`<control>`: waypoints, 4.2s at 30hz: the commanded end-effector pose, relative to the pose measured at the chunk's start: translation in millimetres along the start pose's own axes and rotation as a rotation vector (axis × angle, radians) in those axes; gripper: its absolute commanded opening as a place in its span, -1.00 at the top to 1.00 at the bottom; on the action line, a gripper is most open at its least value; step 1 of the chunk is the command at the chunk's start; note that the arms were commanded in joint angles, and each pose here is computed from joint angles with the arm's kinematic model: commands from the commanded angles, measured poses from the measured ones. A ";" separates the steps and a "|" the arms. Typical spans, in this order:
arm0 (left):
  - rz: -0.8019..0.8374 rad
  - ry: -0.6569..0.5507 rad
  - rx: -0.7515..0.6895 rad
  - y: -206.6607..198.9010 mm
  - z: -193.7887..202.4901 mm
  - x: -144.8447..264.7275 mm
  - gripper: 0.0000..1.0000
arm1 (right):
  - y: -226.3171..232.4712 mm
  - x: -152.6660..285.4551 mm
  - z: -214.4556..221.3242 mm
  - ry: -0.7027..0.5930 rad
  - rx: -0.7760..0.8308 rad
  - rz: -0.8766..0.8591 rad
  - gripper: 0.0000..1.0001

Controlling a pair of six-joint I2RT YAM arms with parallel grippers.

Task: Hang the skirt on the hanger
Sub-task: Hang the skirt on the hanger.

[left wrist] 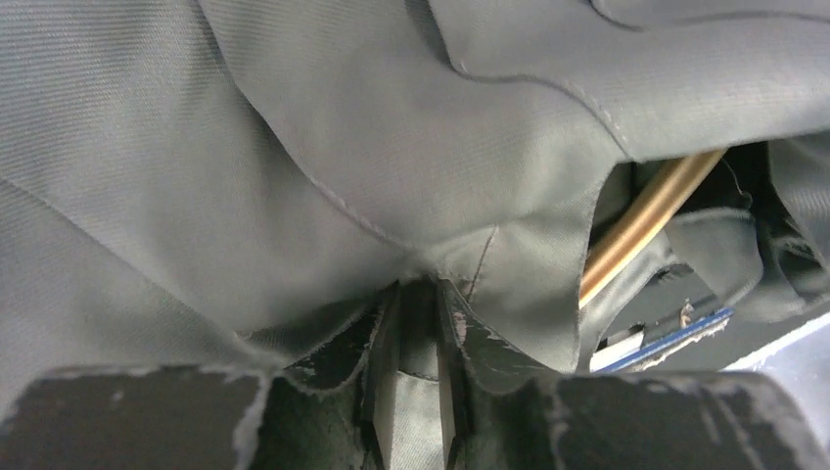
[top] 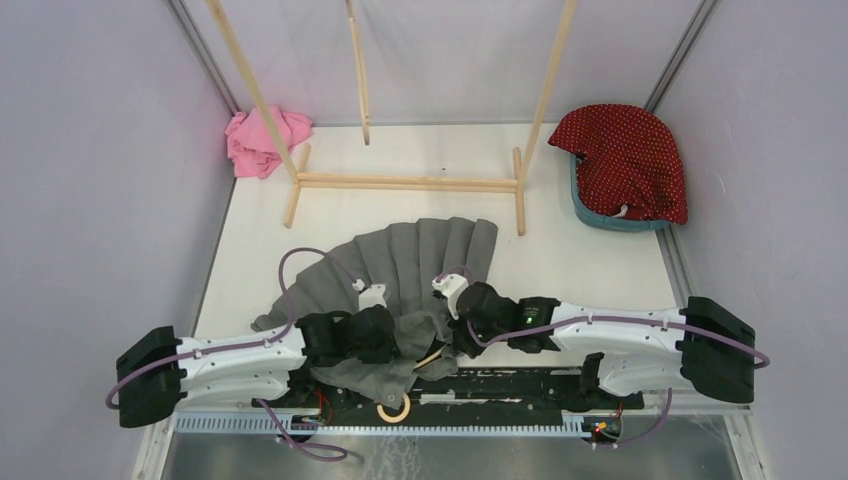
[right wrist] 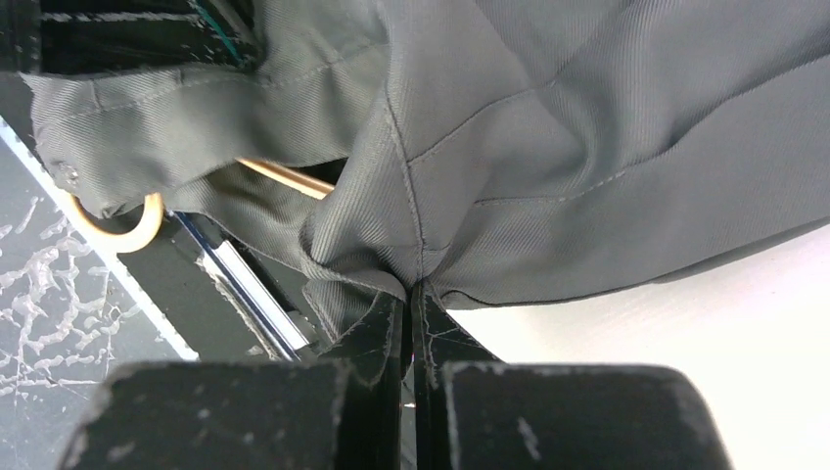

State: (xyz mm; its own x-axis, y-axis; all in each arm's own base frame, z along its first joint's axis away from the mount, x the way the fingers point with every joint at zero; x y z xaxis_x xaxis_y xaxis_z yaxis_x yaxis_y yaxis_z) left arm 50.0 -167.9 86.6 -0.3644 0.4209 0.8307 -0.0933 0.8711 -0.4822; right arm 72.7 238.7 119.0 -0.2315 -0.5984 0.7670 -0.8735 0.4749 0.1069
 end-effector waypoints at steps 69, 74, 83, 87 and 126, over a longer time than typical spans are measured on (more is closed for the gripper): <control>0.110 -0.219 -0.072 -40.1 -73.0 32.9 0.57 | 32.0 -64.4 0.6 0.157 0.376 -0.058 0.98; 0.097 -0.320 -0.073 -59.1 -99.5 61.2 0.53 | 33.8 -37.9 -13.4 0.091 0.388 -0.078 0.98; -0.045 -0.353 -0.007 -49.6 -124.1 63.4 0.51 | 27.6 1.0 -22.9 0.044 0.397 -0.036 0.98; -0.017 -0.394 0.058 -42.6 -124.0 81.8 0.02 | 22.4 20.5 -23.4 0.005 0.392 -0.008 0.98; 0.007 -0.371 0.345 -22.4 -142.9 1.0 0.75 | 22.3 39.9 -16.5 -0.089 0.332 -0.038 0.98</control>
State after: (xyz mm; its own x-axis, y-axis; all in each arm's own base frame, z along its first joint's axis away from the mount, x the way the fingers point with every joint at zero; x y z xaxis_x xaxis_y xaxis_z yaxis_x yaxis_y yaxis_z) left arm 172.6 -145.4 127.5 -0.6263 0.2057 0.7519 -0.4086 0.7348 -0.5414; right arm 50.9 229.7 148.2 -0.2037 -0.6041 0.7705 -0.9734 0.2092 -0.0933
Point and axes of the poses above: each gripper's point midway between its finger pads, its own x axis back along the fingers, its own y axis along the line the jaws close on, z = x × y, the point moved 8 cm from there along x, back along the fingers, and after that the axes turned 14 degrees about x, right-handed, at the moved point
